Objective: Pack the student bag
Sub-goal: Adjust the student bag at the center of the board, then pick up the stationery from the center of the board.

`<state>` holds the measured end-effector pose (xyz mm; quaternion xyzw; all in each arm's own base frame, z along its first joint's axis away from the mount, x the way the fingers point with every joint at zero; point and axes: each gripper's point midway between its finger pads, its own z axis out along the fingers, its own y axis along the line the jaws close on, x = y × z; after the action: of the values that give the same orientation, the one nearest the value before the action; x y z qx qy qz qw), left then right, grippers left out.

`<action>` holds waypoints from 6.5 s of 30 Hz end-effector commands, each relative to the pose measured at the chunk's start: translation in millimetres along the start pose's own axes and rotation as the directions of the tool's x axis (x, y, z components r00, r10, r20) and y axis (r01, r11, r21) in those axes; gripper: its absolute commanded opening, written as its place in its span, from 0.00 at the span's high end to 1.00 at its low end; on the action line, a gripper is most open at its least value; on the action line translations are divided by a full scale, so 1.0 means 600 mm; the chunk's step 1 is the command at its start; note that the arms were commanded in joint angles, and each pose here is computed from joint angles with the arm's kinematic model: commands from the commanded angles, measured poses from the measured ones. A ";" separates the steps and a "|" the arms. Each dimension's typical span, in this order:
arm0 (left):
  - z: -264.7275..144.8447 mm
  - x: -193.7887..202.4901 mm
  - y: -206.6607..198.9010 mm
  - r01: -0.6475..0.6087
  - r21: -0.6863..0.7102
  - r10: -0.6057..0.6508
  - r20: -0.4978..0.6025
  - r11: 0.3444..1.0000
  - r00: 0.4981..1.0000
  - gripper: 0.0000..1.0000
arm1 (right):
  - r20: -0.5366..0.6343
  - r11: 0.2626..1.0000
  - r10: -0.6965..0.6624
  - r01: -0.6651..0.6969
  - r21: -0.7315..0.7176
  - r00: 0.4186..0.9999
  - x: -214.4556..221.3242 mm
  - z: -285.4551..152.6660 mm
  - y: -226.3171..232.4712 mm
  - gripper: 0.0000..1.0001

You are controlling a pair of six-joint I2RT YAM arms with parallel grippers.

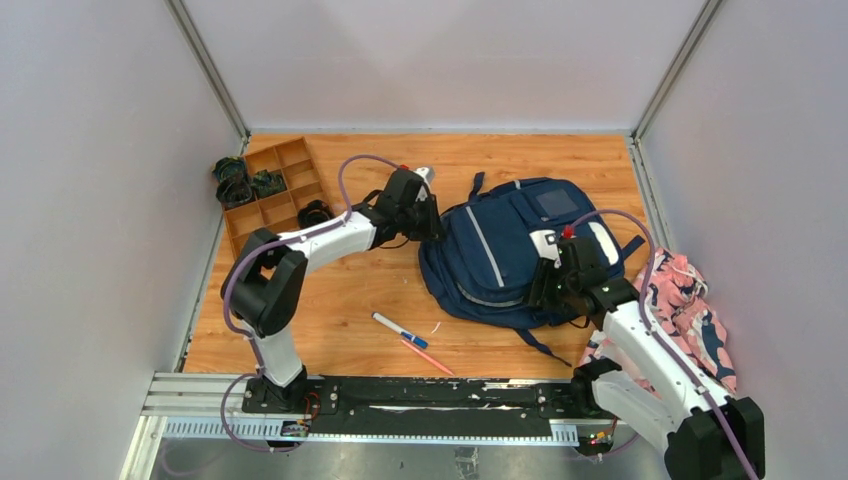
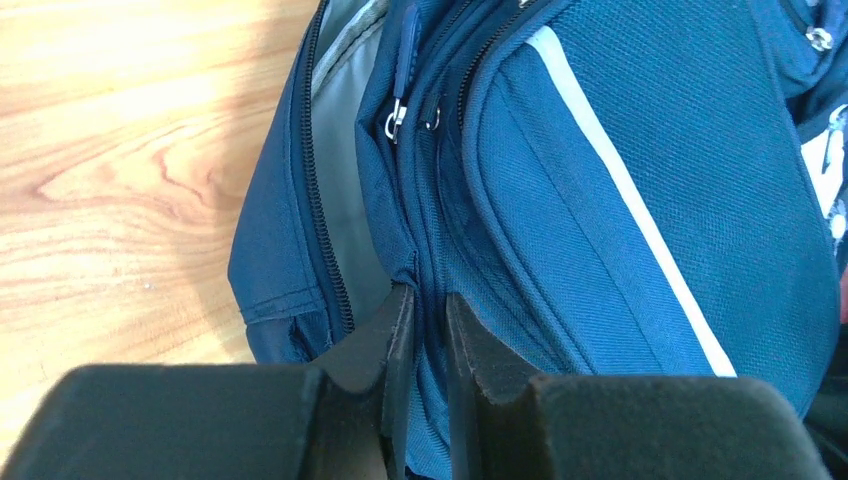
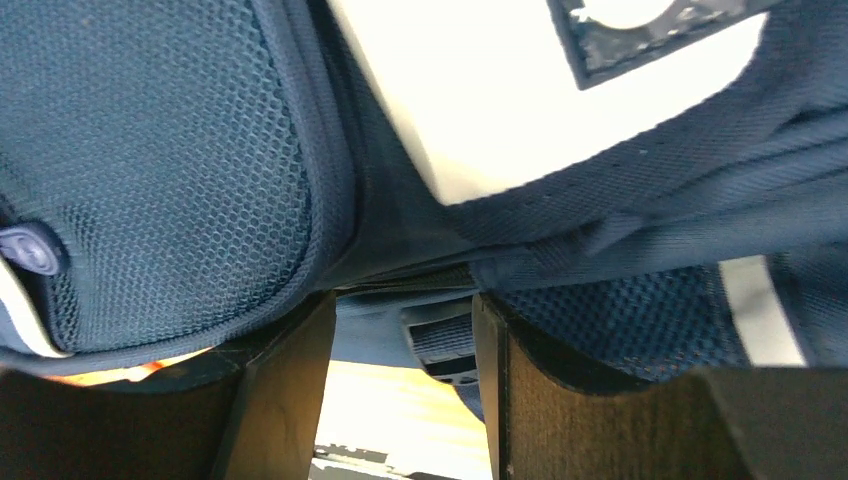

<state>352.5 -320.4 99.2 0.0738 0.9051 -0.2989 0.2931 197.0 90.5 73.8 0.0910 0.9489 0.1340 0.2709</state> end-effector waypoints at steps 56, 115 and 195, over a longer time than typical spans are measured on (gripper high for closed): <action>-0.220 0.037 0.123 0.012 -0.354 0.028 0.109 0.935 0.994 0.56 | 0.040 0.737 -0.625 0.607 -0.297 0.779 0.011 -0.061 0.229 0.33; -0.135 0.081 0.018 0.137 0.131 -0.136 -0.015 0.982 0.991 1.00 | 0.254 0.582 -0.761 0.801 -0.140 0.598 -0.109 -0.033 0.360 0.33; -0.153 0.309 0.096 0.317 -0.616 -0.428 -0.036 0.721 0.903 0.42 | 0.276 0.700 -0.566 0.629 -0.338 0.777 -0.164 -0.097 0.359 1.00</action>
<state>172.9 -231.2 31.5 -0.1654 0.9716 -0.0751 0.1515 277.5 256.4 219.6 -0.2752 0.8627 0.2007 0.3739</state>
